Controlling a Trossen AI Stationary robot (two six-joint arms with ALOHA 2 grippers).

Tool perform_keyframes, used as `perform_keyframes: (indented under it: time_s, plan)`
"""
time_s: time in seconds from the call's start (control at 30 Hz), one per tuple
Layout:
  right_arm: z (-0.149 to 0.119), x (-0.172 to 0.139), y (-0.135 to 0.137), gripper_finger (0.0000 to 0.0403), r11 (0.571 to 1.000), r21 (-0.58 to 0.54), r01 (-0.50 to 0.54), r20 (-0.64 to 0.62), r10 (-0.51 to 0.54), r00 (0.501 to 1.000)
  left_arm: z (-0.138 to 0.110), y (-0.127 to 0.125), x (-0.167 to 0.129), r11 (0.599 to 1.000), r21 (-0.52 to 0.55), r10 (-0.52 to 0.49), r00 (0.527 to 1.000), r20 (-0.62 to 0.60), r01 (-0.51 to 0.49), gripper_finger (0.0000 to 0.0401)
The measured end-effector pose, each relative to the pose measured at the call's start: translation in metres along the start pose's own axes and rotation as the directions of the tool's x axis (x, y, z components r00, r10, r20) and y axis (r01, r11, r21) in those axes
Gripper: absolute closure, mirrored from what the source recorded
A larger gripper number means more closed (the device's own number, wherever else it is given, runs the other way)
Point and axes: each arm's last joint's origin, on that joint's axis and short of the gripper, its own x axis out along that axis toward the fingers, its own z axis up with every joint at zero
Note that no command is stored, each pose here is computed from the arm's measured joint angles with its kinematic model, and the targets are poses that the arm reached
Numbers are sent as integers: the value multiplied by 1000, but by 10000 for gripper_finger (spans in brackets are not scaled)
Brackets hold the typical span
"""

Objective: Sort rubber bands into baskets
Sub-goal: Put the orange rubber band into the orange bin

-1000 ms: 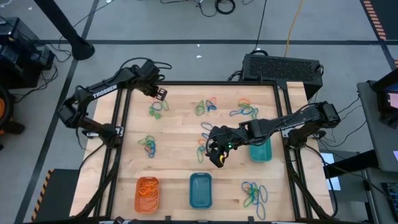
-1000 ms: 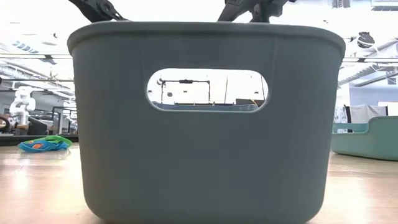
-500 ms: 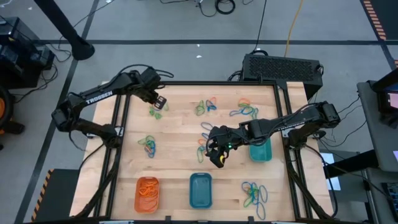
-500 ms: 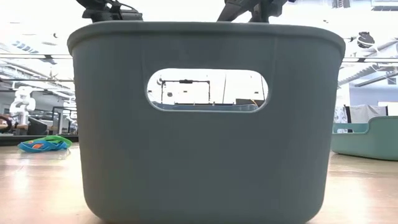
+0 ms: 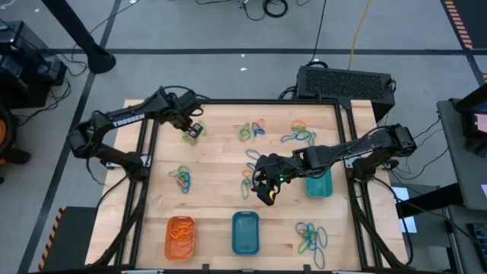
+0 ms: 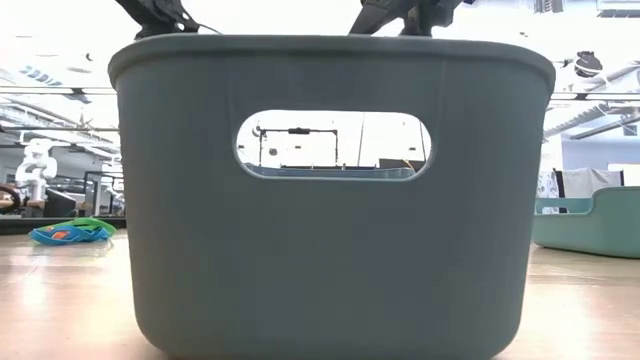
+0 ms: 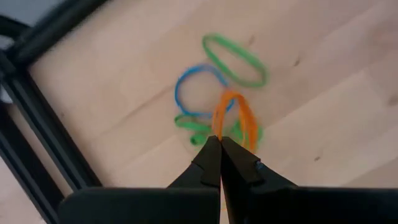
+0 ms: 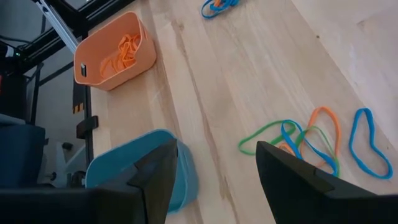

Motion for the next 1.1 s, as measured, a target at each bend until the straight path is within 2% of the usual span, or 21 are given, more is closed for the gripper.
perform_keyframes:
  time_s: [0.17,0.3,0.4,0.5,0.7,0.93,1.1]
  plan:
    - [-1,0,1,193,1000,14,-6,-6,6,1000,-3,-2,11,1000,21,-11,999,-47,12,400]
    - [-2,0,2,193,1000,9,-8,-11,8,1000,-8,-10,7,980,70,-176,978,-113,185,400]
    - [-3,0,2,193,1000,8,-5,-14,6,1000,-22,-21,-2,944,101,-288,936,-205,313,400]
    - [-3,0,2,193,1000,-11,-3,-17,2,1000,-40,-36,-15,906,155,-340,896,-284,393,400]
    - [-2,0,0,193,997,-70,38,14,-37,999,-85,-71,-47,826,256,-392,839,-378,502,400]
    - [2,0,-3,193,979,-160,126,82,-115,990,-144,-107,-75,770,260,-411,766,-495,582,400]
    - [9,0,-9,193,963,-224,150,118,-126,985,-179,-140,-95,659,234,-543,667,-510,715,400]
